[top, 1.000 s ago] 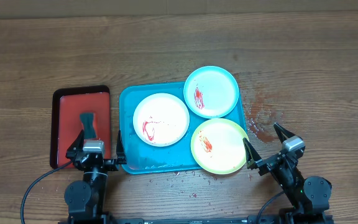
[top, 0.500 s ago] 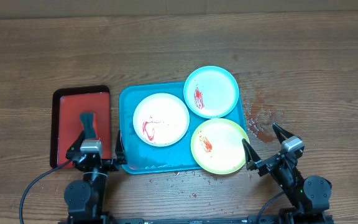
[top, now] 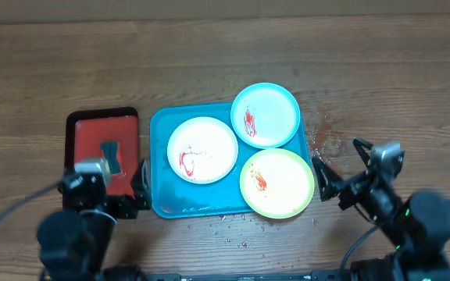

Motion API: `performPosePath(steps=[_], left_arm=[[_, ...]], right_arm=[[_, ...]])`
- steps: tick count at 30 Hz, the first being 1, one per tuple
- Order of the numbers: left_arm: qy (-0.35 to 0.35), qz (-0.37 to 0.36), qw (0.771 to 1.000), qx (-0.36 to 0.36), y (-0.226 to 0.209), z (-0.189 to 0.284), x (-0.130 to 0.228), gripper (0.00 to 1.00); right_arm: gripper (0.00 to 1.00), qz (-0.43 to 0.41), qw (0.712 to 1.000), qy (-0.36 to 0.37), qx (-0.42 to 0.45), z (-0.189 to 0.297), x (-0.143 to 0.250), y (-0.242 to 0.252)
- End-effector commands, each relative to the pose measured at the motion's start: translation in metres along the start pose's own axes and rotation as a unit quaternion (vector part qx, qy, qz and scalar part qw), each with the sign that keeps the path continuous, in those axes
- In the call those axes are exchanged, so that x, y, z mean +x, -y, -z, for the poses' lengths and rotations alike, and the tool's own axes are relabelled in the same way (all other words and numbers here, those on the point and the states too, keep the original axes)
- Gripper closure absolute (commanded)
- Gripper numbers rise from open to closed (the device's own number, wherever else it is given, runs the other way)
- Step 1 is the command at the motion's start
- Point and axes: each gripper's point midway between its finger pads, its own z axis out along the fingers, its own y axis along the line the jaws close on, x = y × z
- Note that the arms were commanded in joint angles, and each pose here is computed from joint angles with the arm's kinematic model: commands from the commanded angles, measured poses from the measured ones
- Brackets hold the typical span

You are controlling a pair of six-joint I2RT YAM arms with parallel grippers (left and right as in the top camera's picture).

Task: Clean dirty plates on tray and stack at the side
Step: 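Raise both arms from rest toward the sponge and the plates, then move the right gripper to the white plate's rim and grasp it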

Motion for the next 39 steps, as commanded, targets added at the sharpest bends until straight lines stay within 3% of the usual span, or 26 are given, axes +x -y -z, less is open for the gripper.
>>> performPosePath(steps=[1,5,9,16,17,20,22,23,25,30,39], left_arm=[[-0.044,-0.005,0.999,0.015,0.009,0.002,-0.033,0.0],[-0.162,0.006,0.987,0.007,0.01,-0.004,-0.047,0.0],[-0.284,0.025,0.959,0.015,0.013,-0.019,-0.055,0.0],[-0.357,0.085,0.929,0.045,0.016,-0.087,-0.047,0.0],[-0.369,0.097,0.923,0.048,0.018,-0.093,-0.042,0.0],[-0.405,0.11,0.906,0.049,0.014,-0.113,-0.024,0.0],[-0.431,0.113,0.895,0.029,0.004,-0.118,-0.01,0.13],[-0.44,0.116,0.89,0.015,-0.002,-0.119,-0.006,0.2],[-0.448,0.128,0.885,-0.016,-0.014,-0.119,-0.001,0.24],[-0.436,0.145,0.877,-0.143,-0.058,-0.113,-0.001,0.16],[-0.426,0.117,0.876,-0.195,-0.079,-0.111,-0.003,0.11]], right_arm=[[0.0,-0.017,0.999,-0.032,0.0,-0.004,-0.031,-0.004],[0.0,-0.064,0.989,-0.135,0.011,-0.014,-0.038,0.0],[0.0,-0.115,0.961,-0.249,0.024,-0.026,-0.034,0.006],[0.0,-0.186,0.937,-0.293,-0.034,-0.08,-0.025,0.006],[0.03,-0.191,0.935,-0.296,-0.045,-0.086,-0.023,0.005],[0.24,-0.203,0.923,-0.319,-0.068,-0.108,-0.009,-0.002],[0.33,-0.219,0.911,-0.347,-0.051,-0.124,0.009,-0.006],[0.35,-0.223,0.905,-0.36,-0.037,-0.131,0.019,-0.007],[0.37,-0.229,0.892,-0.388,0.011,-0.144,0.042,-0.009],[0.41,-0.229,0.868,-0.428,0.107,-0.165,0.088,-0.02],[0.53,-0.169,0.848,-0.479,0.151,-0.199,0.168,-0.057]])
